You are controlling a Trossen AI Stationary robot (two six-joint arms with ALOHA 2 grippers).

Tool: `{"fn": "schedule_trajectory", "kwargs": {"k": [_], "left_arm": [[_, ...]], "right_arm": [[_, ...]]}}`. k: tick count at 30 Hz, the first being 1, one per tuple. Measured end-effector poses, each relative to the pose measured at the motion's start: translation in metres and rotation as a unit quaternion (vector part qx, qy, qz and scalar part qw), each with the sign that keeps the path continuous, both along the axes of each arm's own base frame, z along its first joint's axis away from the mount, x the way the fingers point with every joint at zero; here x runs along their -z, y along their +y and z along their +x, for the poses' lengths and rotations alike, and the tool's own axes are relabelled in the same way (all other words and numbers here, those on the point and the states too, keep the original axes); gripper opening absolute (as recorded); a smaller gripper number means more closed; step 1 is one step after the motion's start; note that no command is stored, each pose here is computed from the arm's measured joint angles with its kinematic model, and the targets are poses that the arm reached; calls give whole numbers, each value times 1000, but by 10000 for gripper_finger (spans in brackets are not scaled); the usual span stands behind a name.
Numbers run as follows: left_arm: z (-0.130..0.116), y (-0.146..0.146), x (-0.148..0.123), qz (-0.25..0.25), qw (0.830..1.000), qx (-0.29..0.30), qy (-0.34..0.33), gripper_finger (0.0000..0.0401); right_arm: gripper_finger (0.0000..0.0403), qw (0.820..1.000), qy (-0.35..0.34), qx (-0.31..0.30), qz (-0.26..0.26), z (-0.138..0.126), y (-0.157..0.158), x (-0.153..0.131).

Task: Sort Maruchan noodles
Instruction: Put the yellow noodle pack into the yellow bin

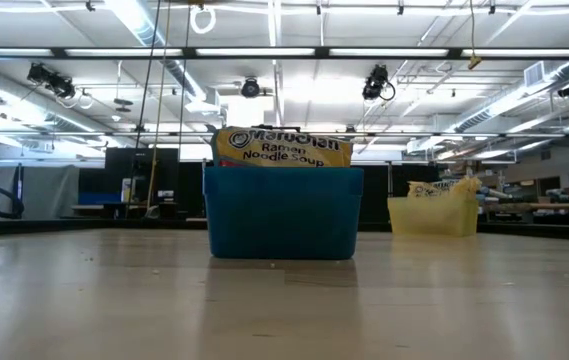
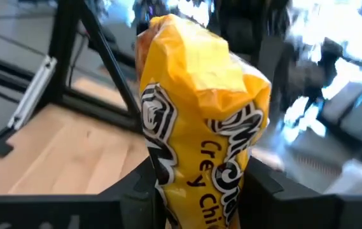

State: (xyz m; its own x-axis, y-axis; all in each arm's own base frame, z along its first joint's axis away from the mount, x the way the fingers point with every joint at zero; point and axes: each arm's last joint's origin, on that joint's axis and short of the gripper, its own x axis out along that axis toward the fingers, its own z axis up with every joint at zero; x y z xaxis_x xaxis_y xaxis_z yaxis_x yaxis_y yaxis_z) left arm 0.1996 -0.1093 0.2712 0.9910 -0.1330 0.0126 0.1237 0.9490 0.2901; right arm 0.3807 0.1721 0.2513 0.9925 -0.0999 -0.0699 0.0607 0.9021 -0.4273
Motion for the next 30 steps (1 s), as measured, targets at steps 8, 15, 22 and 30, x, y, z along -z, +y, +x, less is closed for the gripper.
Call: {"fn": "schedule_trajectory", "kwargs": {"k": [8, 15, 22, 30], "left_arm": [[-38, 13, -35, 10, 988, -102, 118, 181], [-51, 16, -17, -24, 977, -106, 181, 187], [-52, 16, -3, -19, 974, -109, 199, 187], [-52, 16, 0, -24, 973, -113, 202, 187]], "right_arm": [[133, 972, 152, 110, 140, -37, -53, -27], [133, 854, 261, 348, 285, -82, -157, -31], [133, 752, 340, 471, 312, -128, -233, -36], [133, 674, 438, 528, 274, -147, -301, -12]]}}
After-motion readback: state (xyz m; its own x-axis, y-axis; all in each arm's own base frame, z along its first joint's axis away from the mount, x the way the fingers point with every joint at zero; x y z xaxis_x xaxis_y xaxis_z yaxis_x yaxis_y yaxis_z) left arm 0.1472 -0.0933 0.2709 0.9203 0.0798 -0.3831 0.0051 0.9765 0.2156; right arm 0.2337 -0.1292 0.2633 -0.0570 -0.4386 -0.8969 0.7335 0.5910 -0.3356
